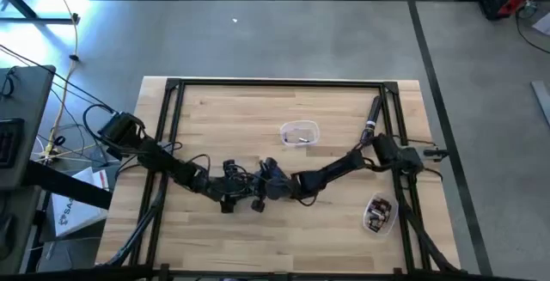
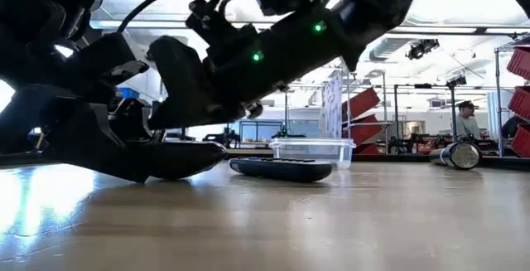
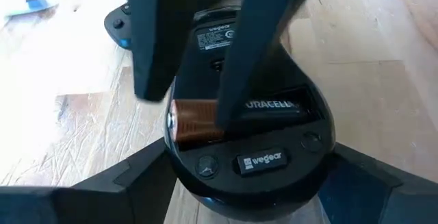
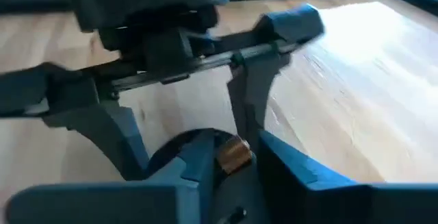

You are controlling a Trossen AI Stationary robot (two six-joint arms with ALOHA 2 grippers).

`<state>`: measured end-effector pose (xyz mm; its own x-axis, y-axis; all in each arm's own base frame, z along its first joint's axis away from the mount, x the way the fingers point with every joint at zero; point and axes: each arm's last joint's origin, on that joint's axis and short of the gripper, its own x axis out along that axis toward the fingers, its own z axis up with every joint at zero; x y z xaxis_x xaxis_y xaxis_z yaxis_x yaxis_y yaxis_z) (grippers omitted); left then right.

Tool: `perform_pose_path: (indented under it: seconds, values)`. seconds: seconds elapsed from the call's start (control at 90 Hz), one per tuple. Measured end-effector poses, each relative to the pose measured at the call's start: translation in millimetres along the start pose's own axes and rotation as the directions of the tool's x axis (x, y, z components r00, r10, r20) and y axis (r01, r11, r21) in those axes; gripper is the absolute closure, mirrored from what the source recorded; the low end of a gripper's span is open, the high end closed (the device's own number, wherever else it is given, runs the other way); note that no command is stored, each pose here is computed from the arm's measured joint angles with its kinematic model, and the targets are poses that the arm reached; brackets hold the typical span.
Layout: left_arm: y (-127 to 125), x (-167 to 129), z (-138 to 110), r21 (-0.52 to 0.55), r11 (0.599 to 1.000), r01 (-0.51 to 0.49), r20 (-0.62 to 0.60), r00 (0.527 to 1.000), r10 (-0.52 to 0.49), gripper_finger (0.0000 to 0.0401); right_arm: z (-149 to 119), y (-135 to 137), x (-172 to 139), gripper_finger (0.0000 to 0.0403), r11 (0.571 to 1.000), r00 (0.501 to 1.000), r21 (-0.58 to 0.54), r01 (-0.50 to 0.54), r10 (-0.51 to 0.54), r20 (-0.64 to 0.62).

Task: Insert battery
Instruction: Insert the black battery into the computer mouse

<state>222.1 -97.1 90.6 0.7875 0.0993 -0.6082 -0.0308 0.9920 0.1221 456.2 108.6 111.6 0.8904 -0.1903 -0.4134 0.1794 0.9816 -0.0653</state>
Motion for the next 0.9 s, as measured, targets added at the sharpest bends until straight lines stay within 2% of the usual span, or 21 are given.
perform_pose_path:
  seconds: [0.189, 0.411, 0.578, 0.9]
  values:
    - [0.2, 0.1, 0.0, -0.002, 1.000, -0.002, 0.000, 1.000, 0.002, 0.0123, 11.4, -9.8, -3.9, 0.0392, 0.993, 0.997, -0.089, -0.074, 0.071, -0.035]
    - [6.0, 2.4, 0.9, -0.016, 0.999, -0.034, -0.002, 0.999, 0.034, 0.0123, 27.0, -25.8, -12.6, 0.0398, 0.973, 0.993, -0.209, -0.094, 0.078, -0.086]
    - [13.3, 5.4, 1.6, -0.033, 0.998, -0.061, -0.011, 0.998, 0.061, 0.0123, 23.4, -42.1, -6.6, 0.0398, 0.963, 0.980, -0.215, -0.165, 0.135, -0.147]
    - [23.0, 8.5, 0.6, -0.032, 0.995, -0.098, -0.046, 0.994, 0.097, 0.0123, 27.8, -57.8, -8.8, 0.0398, 0.960, 0.978, -0.242, -0.139, 0.094, -0.189]
